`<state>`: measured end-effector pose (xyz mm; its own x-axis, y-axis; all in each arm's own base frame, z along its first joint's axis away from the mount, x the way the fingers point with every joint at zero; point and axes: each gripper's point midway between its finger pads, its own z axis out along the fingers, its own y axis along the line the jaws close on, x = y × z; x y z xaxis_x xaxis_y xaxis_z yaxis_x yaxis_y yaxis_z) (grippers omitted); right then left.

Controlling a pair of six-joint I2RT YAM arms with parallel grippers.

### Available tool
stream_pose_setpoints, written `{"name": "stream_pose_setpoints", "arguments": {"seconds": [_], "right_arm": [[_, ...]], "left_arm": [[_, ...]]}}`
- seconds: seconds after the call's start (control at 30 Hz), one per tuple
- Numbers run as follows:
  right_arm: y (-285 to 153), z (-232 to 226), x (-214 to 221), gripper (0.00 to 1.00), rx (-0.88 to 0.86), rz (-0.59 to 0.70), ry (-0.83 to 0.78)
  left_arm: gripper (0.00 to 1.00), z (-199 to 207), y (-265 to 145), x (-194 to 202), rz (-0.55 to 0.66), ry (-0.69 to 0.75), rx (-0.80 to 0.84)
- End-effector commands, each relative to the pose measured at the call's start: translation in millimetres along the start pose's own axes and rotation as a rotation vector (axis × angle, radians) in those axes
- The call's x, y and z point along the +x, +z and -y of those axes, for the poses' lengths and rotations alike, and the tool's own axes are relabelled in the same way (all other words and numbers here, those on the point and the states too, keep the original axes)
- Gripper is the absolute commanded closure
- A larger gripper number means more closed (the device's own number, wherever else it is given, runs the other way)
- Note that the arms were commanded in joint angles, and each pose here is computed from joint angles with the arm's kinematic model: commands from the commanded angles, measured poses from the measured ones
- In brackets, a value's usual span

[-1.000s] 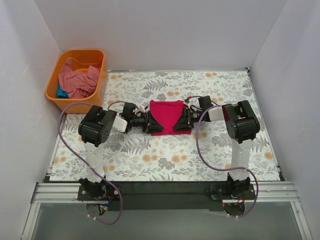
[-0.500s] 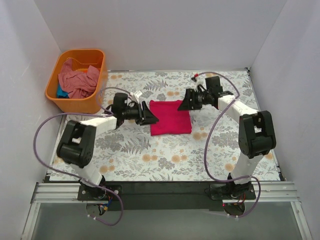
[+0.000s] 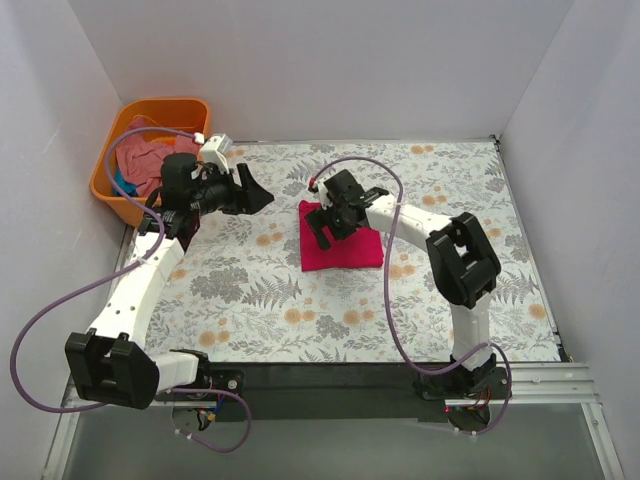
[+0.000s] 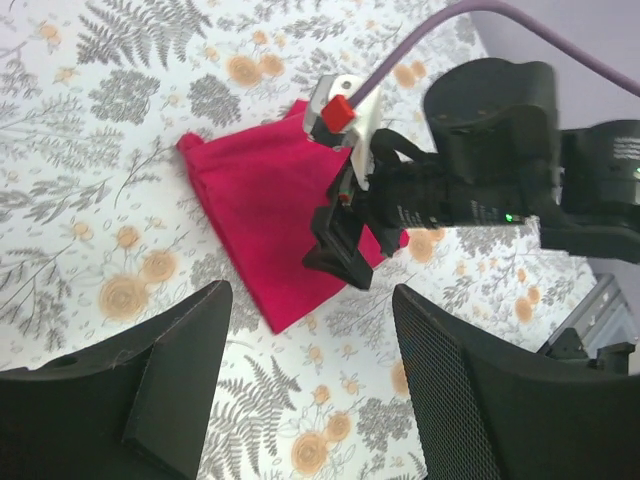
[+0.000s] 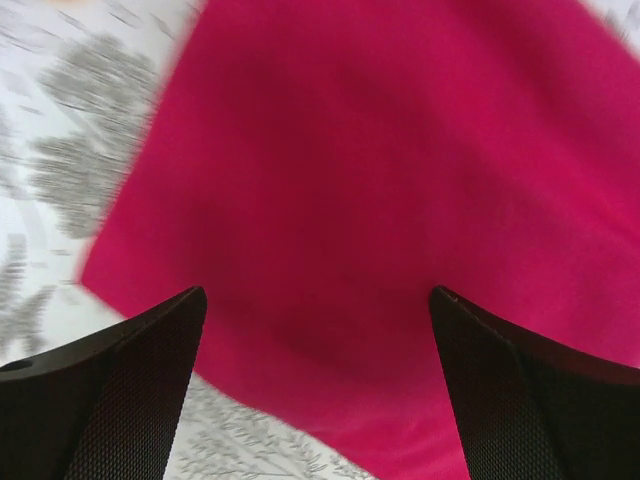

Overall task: Fold and stack the t-shirts
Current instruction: Neatly place the folded tshirt to the corner

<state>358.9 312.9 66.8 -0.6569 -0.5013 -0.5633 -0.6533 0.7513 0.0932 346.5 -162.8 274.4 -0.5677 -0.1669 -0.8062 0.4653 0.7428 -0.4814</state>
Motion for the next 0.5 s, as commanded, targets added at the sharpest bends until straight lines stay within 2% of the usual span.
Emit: {"name": "stream_pose_setpoints", "arguments": {"seconds": [0.0,0.1,0.17,0.3,0.47], "right_arm": [[16,34,26,0.02,0.138,-0.114,-0.039],[28,53,47,0.02,0.164,-0.197,-0.049],[24,76,59,0.02,0.165,-0.237,0.004],[-4,141,87,0.02,0.197,-0.271,0.090],[-34,209,137,0.01,0.197,-0.328,0.110]], "left_arm": [[0.35,-11,-13,14,-0.028,0.036,-0.072],[0.35,-15,-12,13,-0.030,0.042,-0.088],[0.35,-17,-12,14,-0.031,0.042,-0.098],[0.34,-19,-11,17,-0.039,0.047,-0.099],[0.34,-24,-7,20,-0.051,0.053,-0.104]]}}
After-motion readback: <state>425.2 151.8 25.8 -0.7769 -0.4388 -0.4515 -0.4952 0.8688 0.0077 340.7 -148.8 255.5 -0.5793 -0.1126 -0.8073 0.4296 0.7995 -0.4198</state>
